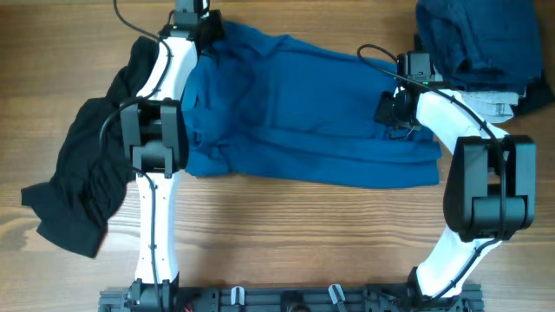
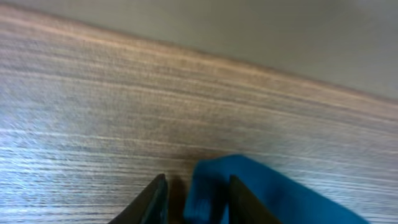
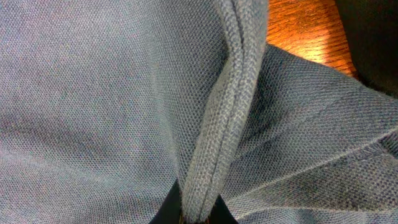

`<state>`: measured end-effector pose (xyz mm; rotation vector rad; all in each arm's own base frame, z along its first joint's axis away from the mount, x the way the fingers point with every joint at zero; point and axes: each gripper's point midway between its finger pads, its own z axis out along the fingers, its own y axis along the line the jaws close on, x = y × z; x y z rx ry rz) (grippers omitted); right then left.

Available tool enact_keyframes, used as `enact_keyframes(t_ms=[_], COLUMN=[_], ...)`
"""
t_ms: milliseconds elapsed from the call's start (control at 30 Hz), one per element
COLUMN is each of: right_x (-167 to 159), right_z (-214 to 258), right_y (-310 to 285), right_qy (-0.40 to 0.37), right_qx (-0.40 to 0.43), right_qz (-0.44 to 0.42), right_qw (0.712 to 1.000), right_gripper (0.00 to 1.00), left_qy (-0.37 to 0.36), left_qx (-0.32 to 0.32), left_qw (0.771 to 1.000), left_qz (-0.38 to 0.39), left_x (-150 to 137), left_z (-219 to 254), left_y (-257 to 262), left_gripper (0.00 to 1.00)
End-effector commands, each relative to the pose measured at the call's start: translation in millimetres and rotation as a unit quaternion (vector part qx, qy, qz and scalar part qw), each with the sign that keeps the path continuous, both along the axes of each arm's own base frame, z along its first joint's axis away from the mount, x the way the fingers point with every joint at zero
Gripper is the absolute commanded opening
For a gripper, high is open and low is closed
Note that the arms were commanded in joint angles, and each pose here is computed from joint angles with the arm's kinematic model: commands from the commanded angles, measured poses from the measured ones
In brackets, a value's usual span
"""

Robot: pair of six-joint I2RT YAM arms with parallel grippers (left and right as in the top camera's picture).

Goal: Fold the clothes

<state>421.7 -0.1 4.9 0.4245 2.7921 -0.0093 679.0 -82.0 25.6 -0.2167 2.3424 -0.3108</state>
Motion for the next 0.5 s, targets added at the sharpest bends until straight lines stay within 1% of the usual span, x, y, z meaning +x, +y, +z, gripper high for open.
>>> enact_keyframes(t_ms=[0, 33, 167, 233, 367, 467], right_x=[7, 7, 7, 7, 7, 13], right_z=[16, 16, 16, 15, 16, 25], right_y=[-5, -5, -5, -5, -6, -9], right_qy=[-0.019, -0.019, -0.018, -0.018, -0.018, -0.031], right_qx=[-0.007, -0.007, -0.007, -0.007, -0.009, -0.018], right_qz=[-0.004, -0.004, -0.004, -0.004, -0.005, -0.005], right_qw=[1.0, 1.0, 1.0, 1.0, 1.0, 0.999], right_gripper=[0.04, 0.04, 0.04, 0.04, 0.04, 0.05], left_qy=[0.006, 0.003, -0.012, -0.016, -0.026, -0.055], left_qx=[0.0, 0.0, 0.002, 0.002, 0.001, 0.006], left_qw=[1.0, 1.0, 1.0, 1.0, 1.0, 0.998], left_qz=[-0.009, -0.009, -0.006, -0.005, -0.005, 0.004], left_x=[0, 1, 6, 7, 10, 13], left_z=[-17, -15, -10, -9, 1, 45], left_y=[-2, -2, -1, -1, -1, 3], left_gripper=[0.29, 0.28, 0.09, 0.04, 0.04, 0.04])
